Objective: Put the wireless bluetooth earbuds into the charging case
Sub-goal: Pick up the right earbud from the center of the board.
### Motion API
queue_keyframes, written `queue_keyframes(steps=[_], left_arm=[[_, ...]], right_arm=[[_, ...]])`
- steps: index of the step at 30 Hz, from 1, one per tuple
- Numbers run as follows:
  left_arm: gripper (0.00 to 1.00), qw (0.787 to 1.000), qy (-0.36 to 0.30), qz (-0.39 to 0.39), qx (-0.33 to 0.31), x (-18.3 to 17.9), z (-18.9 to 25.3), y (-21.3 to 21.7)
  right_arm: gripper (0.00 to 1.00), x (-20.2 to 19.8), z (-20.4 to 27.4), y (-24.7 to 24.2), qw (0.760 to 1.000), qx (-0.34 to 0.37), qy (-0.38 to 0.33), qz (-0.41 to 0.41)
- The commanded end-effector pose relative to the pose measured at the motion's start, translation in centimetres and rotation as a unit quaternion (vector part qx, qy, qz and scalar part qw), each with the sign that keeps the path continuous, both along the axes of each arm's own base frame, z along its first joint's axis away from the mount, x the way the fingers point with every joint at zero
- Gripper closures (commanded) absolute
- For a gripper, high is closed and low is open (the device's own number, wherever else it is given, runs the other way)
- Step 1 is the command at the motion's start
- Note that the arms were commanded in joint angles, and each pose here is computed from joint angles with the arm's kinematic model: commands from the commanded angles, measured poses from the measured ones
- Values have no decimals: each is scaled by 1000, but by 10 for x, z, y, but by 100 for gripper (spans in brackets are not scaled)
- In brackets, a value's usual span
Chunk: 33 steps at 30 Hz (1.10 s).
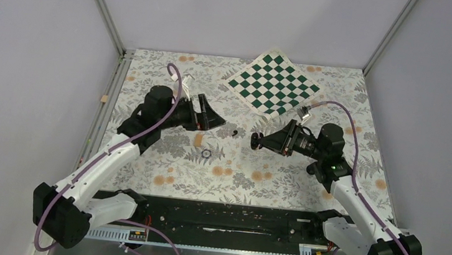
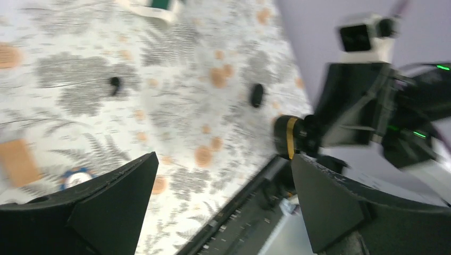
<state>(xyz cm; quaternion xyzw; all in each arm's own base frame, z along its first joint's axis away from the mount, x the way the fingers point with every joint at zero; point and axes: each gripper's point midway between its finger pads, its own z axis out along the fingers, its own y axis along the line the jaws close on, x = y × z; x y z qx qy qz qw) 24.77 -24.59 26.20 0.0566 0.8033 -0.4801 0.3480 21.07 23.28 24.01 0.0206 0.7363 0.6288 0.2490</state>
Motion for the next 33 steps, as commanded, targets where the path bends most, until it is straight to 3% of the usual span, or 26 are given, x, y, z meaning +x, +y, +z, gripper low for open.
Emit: queue_keyframes(steps=[1,7,9,12,15,23,29,33], left_arm=[[1,979,-13,114,167,33,-51,30],[2,941,14,132,311,51,-121,4],[16,927,30,141,346,64,-139,-1],[51,911,47,121,393,84,-150,-16],[62,902,56,101,415,97,-163,-29],[64,887,93,79,445,112,-196,-47],[60,887,111,71,443,112,-209,-55],[67,883,124,67,447,113,-219,-58]], right_arm=[[100,1,-20,-19,998,-56,12,-20],[100,2,-29,-32,997,-63,24,-46],[100,1,-28,-33,996,-66,22,-48],[100,0,-26,-34,996,-72,19,-50],[100,-2,-25,-35,996,-73,17,-52],[100,-2,-25,-35,996,-74,18,-51],[100,-2,-25,-35,996,-74,18,-50],[100,-1,-25,-35,996,-73,20,-52]])
